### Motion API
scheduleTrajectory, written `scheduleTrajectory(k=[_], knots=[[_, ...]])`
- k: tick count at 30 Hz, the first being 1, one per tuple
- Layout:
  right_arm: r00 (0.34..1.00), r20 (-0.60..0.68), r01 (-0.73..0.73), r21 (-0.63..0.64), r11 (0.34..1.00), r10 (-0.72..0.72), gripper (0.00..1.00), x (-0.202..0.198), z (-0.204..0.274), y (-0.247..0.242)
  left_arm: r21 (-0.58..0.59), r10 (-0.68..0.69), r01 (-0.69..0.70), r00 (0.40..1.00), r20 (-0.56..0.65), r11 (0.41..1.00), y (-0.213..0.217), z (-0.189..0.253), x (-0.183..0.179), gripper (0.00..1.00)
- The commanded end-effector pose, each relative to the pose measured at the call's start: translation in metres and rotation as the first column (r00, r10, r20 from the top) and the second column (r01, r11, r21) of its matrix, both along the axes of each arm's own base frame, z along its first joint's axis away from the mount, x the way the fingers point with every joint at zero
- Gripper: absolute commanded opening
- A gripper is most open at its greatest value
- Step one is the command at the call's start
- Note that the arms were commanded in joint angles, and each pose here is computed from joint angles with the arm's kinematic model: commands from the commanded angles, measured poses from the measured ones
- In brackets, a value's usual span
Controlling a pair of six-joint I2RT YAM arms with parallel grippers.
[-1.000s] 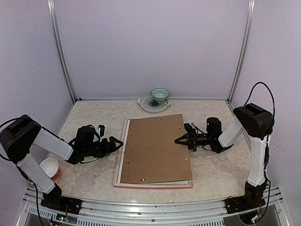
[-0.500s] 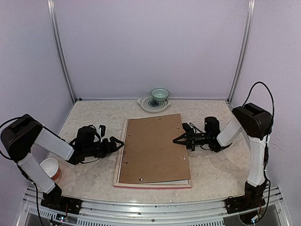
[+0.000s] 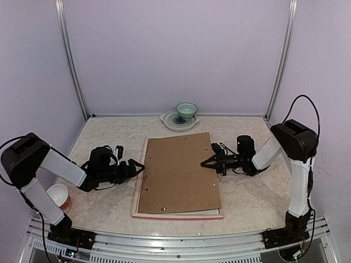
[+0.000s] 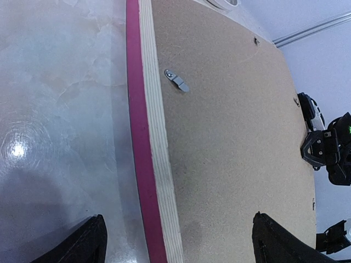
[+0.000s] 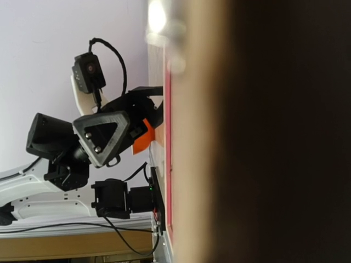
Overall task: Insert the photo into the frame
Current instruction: Place the backboard on the frame body.
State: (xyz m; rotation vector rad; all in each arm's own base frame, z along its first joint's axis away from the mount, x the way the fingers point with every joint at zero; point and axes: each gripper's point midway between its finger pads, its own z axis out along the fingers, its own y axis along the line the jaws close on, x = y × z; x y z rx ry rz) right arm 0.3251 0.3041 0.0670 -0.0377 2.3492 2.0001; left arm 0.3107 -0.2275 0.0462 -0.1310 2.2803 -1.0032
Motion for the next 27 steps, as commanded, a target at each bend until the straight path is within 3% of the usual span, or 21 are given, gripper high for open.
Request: scheduleTrajectory(k=[1, 27], knots=[[0.999, 0.033, -0.030, 0.003, 1.000, 0.030, 0.00, -0.0023, 0.0040, 0.0109, 0.012, -0.023, 0.023, 0.998, -0.052, 1.000, -0.0023, -0.0133, -0.0084, 0.91], [1.000, -0.018, 0.006, 0.026, 1.000, -0.006, 0.00, -0.0089, 0.0004, 0.0190, -0.015, -0.040, 0.039, 0.998, -0.050, 0.999, -0.0118, -0.0062, -0.0087, 0.90]])
